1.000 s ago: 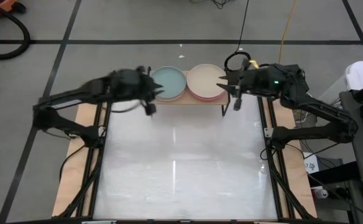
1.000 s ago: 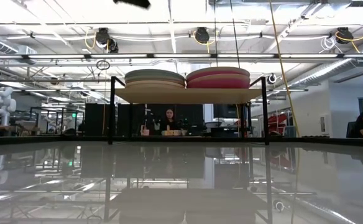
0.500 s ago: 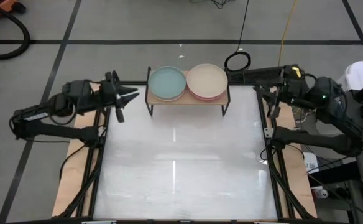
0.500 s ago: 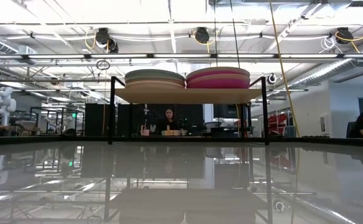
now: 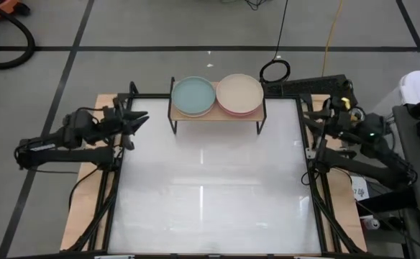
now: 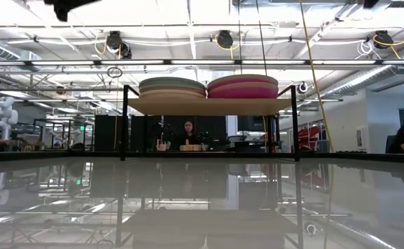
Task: Place and stack plates onto a shelf
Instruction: Return to Home Position
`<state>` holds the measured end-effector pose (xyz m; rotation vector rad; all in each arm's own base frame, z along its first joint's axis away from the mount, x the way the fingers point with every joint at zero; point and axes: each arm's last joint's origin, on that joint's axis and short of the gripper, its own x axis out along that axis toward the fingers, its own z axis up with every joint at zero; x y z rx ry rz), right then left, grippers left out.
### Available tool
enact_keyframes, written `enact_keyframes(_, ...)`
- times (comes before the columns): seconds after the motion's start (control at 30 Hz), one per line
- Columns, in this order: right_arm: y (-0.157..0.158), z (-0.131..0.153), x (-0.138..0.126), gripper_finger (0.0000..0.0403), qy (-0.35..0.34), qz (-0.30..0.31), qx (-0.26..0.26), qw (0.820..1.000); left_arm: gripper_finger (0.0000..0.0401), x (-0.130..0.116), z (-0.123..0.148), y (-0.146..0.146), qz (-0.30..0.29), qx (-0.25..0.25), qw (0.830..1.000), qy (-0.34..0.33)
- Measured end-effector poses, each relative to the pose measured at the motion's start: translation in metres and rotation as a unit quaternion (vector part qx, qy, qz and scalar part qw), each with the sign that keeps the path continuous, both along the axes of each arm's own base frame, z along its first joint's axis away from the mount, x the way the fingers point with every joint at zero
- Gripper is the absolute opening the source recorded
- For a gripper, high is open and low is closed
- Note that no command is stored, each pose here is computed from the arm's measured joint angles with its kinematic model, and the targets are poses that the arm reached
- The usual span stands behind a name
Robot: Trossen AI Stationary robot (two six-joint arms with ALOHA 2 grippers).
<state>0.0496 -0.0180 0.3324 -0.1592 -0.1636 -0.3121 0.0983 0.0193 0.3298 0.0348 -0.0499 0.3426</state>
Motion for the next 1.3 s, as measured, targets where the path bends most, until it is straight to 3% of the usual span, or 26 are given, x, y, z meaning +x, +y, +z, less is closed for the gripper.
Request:
enact_keyframes(0.17, -0.006, -0.039, 0.015, 0.0035, -0.009, 0.004, 0.008, 1.000, 0.0081, -0.001, -0.035, 0.000, 0.000, 0.002, 1.000, -0.025)
enact_keyframes(0.4, -0.015, -0.092, 0.035, 0.0005, 0.030, 0.005, 0.036, 0.999, 0.0081, 0.000, -0.075, -0.001, -0.020, -0.026, 0.999, -0.030)
enact_keyframes(0.7, -0.020, -0.140, 0.047, 0.0001, -0.008, 0.012, 0.050, 0.999, 0.0081, 0.010, -0.133, 0.000, -0.023, -0.042, 0.999, -0.023)
enact_keyframes(0.87, -0.020, -0.137, 0.046, 0.0000, -0.051, 0.013, 0.030, 0.998, 0.0081, 0.011, -0.150, 0.000, -0.023, -0.037, 0.998, -0.045)
enact_keyframes(1.2, -0.020, -0.142, 0.047, 0.0000, -0.017, 0.003, 0.004, 1.000, 0.0081, 0.011, -0.154, 0.001, -0.017, -0.037, 0.999, -0.024)
enact_keyframes(1.3, -0.020, -0.143, 0.047, 0.0000, -0.012, 0.002, 0.008, 1.000, 0.0069, 0.011, -0.156, 0.003, 0.009, -0.040, 0.999, -0.014)
